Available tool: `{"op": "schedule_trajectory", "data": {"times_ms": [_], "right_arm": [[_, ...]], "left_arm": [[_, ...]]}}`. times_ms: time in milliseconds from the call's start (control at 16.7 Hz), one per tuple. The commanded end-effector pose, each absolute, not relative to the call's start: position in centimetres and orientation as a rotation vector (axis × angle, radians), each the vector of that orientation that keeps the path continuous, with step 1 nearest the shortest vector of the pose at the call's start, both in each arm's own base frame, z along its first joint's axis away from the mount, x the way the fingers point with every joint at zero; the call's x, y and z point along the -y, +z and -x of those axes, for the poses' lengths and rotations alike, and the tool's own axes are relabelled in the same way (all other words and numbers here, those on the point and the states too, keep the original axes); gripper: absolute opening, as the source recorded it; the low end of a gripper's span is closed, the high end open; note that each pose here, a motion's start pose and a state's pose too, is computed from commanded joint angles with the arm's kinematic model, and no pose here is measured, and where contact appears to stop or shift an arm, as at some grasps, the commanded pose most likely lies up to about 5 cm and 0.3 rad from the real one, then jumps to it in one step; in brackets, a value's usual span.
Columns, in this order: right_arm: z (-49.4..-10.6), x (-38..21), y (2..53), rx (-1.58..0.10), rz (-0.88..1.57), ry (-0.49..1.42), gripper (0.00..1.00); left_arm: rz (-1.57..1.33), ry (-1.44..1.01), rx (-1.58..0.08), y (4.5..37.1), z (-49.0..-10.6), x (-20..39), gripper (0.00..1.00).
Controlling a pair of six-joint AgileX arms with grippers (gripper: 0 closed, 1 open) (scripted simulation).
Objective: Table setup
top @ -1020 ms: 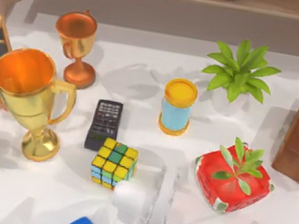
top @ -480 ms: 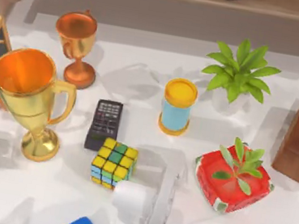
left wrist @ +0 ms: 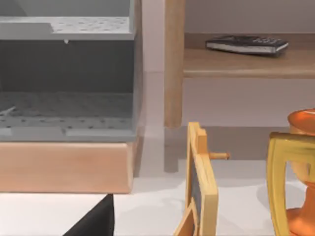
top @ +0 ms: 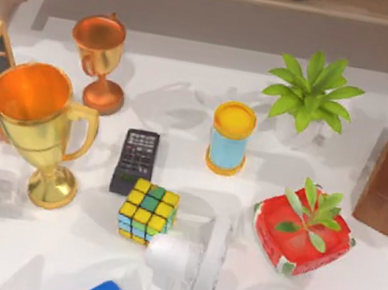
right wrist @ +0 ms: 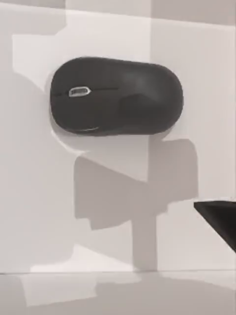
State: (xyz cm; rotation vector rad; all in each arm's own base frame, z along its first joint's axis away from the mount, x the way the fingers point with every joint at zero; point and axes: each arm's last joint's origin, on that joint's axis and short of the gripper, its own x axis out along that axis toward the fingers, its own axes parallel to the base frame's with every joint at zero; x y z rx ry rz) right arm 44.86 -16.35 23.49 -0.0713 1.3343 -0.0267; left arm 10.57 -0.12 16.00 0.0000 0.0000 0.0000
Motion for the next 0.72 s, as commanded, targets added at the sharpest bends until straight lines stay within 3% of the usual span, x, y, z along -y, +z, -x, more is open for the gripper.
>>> {"op": "schedule_trajectory", "data": {"times_ms": [300, 720], "right_arm": [[-47.5, 18.1, 17.8, -1.46, 0.046, 0.037, 1.0], [-48.0, 18.0, 16.9, -1.473, 0.045, 0.05, 1.0]], "left_arm": [[0.0, 0.0, 0.0, 16.0, -10.6, 0.1, 1.0], [0.0, 0.0, 0.0, 16.0, -10.6, 0.1, 1.0]]}}
